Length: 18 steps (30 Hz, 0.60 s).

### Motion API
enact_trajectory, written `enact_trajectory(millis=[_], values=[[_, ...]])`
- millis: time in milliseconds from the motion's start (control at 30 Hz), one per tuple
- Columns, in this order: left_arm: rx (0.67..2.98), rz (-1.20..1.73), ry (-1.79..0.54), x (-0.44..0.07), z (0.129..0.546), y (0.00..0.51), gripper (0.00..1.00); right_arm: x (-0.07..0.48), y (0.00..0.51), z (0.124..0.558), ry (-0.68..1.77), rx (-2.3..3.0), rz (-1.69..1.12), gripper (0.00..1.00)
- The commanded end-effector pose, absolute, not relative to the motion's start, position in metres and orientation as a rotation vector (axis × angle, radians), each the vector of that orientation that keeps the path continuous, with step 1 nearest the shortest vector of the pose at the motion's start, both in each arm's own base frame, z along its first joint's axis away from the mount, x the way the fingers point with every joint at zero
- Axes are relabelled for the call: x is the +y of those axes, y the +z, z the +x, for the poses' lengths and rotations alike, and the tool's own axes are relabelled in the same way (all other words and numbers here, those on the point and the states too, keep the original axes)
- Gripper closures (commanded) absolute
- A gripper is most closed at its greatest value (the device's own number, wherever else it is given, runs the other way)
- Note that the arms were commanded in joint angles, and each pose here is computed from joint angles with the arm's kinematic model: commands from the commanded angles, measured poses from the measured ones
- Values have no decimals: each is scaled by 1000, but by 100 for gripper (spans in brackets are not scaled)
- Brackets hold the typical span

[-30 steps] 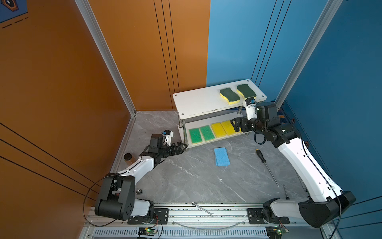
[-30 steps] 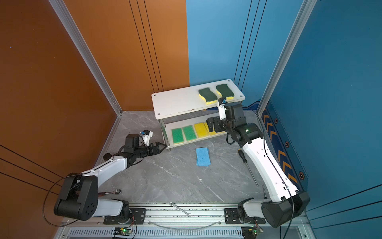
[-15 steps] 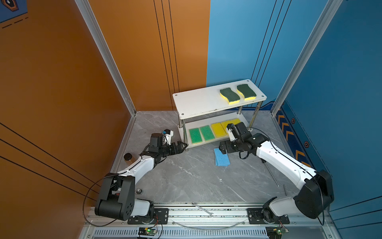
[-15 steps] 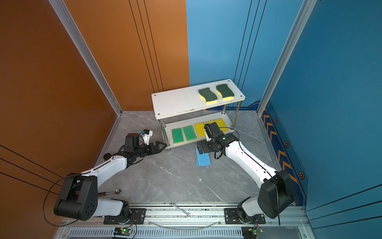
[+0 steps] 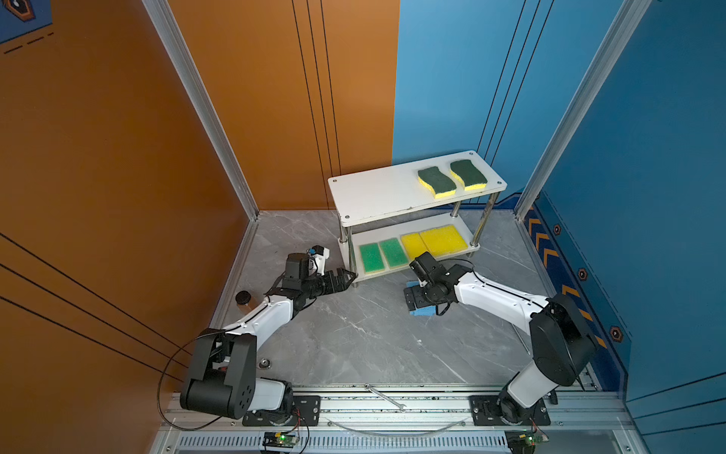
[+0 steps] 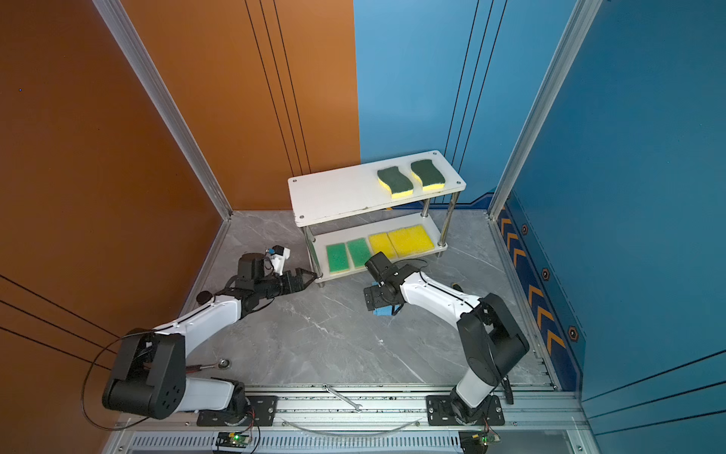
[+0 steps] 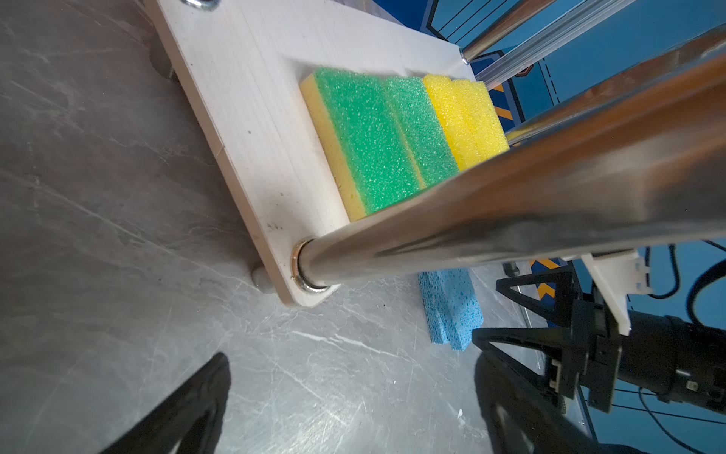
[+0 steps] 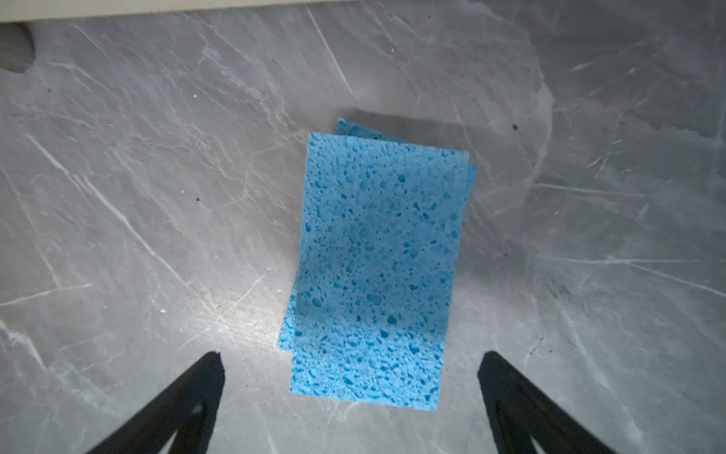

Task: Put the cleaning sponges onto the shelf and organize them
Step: 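Lower the right gripper to the blue sponge and grasp it, then lift the blue sponge and carry it toward the lower tier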

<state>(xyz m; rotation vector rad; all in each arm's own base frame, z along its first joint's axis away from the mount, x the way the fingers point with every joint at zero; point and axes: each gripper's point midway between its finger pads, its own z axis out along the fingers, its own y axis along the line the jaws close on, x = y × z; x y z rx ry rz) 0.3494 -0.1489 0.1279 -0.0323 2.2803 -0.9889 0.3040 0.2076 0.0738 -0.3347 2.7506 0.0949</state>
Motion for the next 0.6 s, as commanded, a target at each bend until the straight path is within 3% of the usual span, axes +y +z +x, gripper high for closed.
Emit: enact_trajectory(millis=[0, 333, 567], values=[[2276, -28, -993, -149, 347, 127, 2, 201, 63, 304, 25, 2749, -301, 0], [2282, -29, -993, -150, 350, 125, 2, 196, 45, 302, -28, 2779, -303, 0], [2289, -33, -998, -151, 351, 122, 2, 196, 34, 302, -28, 2801, -306, 9]])
